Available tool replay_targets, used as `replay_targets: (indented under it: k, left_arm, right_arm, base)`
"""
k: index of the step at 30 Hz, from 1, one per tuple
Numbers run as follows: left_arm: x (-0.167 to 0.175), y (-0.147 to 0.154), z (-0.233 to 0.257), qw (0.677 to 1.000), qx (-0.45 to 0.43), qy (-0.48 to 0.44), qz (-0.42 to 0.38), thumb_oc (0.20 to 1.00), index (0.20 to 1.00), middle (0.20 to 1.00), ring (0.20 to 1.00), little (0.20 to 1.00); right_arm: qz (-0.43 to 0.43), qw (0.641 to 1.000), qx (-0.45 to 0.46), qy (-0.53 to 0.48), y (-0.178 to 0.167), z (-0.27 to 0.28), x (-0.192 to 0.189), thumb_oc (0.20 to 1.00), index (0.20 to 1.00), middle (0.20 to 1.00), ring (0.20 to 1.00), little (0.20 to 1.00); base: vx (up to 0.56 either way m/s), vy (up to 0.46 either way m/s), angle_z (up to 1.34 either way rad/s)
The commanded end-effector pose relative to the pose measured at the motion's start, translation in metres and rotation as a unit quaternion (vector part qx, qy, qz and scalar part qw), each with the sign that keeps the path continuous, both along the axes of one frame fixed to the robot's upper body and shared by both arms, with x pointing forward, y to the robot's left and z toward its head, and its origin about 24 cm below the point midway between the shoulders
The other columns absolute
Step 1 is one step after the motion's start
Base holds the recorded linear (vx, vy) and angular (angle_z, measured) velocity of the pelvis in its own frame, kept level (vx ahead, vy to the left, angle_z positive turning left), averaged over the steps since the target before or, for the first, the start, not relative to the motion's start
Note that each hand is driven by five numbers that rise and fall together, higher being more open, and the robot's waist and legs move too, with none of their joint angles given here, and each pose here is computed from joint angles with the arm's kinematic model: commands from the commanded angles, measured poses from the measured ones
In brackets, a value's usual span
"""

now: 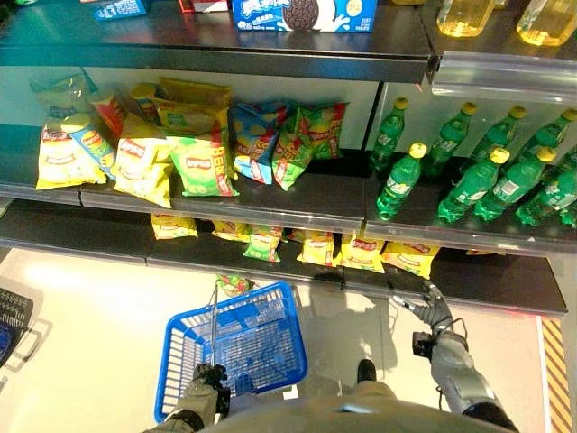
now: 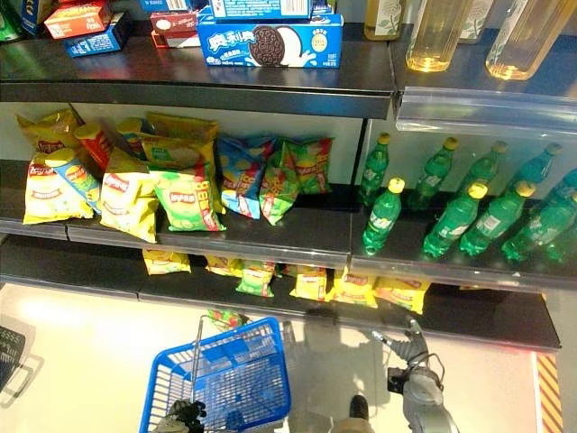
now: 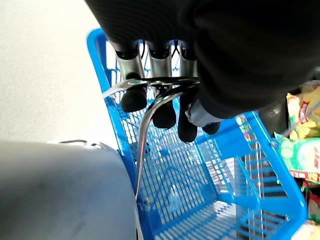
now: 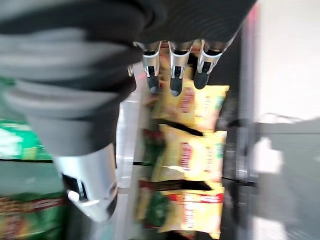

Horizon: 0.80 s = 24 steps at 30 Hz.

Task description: Pick up the snacks into the basket

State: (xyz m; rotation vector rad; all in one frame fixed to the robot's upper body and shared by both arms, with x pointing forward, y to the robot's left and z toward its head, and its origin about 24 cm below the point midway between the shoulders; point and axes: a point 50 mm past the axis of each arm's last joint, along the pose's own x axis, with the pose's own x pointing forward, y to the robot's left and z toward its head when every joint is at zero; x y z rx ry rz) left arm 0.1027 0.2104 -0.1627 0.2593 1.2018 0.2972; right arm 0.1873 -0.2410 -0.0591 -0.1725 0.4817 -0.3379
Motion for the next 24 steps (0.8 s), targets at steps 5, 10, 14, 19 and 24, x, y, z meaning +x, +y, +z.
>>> replay_targets:
  k: [5,10,14,19,24]
  left_arm:
    - [0.004,0.011,0.003,0.999,0.047,0.008,-0.018,0.2,0.2,0.2,0.2,0.2]
    - [0.019,0.012,0.009,0.997,0.06,-0.018,-0.039,0.2,0.2,0.2,0.2,0.2]
    - [0.032,0.012,0.014,0.994,0.074,-0.041,-0.068,0.2,0.2,0.2,0.2,0.2]
    - [0.044,0.01,0.018,0.993,0.071,-0.056,-0.079,0.2,0.2,0.2,0.2,0.2]
    - [0.052,0.008,0.022,0.992,0.07,-0.073,-0.077,0.2,0.2,0.2,0.2,0.2]
  right_arm:
    - [-0.017,0.979,-0.044,-0.199,-0.015,0.081,0.035,1.0,1.0,1.0,1.0,1.0]
    - [-0.013,0.964,-0.065,-0.259,-0.021,0.113,0.045,1.0,1.0,1.0,1.0,1.0]
    - [-0.015,0.948,-0.065,-0.31,-0.025,0.142,0.061,1.0,1.0,1.0,1.0,1.0]
    - [-0.017,0.938,-0.086,-0.335,-0.031,0.167,0.087,1.0,1.0,1.0,1.0,1.0]
    - [-0.035,0.937,-0.078,-0.337,-0.038,0.183,0.115,1.0,1.0,1.0,1.0,1.0]
  base:
    - [0.0,0.0,0.0]
    - [-0.03,-0.005,0.01]
    - [-0.06,-0.014,0.0]
    - [-0.06,-0.016,0.02]
    - [-0.04,0.0,0.02]
